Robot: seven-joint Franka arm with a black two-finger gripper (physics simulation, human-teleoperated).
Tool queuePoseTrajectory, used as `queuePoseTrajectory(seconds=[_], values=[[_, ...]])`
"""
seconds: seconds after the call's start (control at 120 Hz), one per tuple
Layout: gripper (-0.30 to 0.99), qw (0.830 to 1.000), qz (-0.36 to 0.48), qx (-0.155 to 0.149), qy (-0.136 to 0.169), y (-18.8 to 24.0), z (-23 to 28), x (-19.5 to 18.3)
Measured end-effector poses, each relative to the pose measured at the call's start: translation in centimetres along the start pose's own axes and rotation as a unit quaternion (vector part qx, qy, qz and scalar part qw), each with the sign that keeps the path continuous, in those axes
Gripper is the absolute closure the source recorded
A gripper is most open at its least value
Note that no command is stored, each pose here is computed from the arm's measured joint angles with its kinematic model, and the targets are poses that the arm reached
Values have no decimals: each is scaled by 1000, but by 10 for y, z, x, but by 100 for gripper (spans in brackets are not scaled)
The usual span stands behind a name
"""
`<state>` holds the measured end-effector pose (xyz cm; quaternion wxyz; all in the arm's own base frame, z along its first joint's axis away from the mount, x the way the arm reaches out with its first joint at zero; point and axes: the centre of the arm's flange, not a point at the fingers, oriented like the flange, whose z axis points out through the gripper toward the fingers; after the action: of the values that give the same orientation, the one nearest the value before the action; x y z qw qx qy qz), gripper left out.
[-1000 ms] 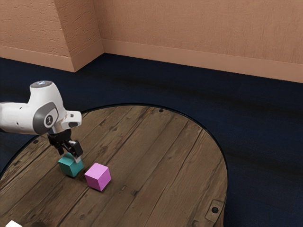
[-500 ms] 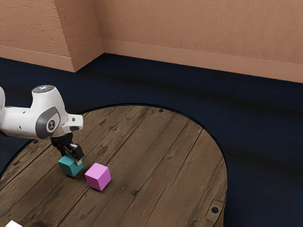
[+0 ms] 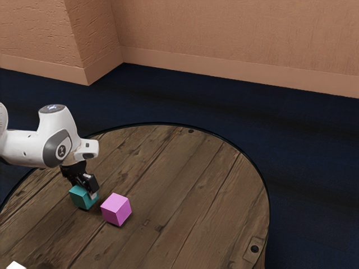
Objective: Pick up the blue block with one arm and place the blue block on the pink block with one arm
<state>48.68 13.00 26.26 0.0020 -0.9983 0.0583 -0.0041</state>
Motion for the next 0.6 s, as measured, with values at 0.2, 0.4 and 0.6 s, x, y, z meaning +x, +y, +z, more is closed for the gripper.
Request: queuePoseTrajectory(seconds=[0.2,0.4,0.6], values=[[0,1000,-10,-3,-2,0,3,0],[13,1000,-14,-4,-2,0,4,-1],[24,1000,-17,-4,-2,0,4,0]])
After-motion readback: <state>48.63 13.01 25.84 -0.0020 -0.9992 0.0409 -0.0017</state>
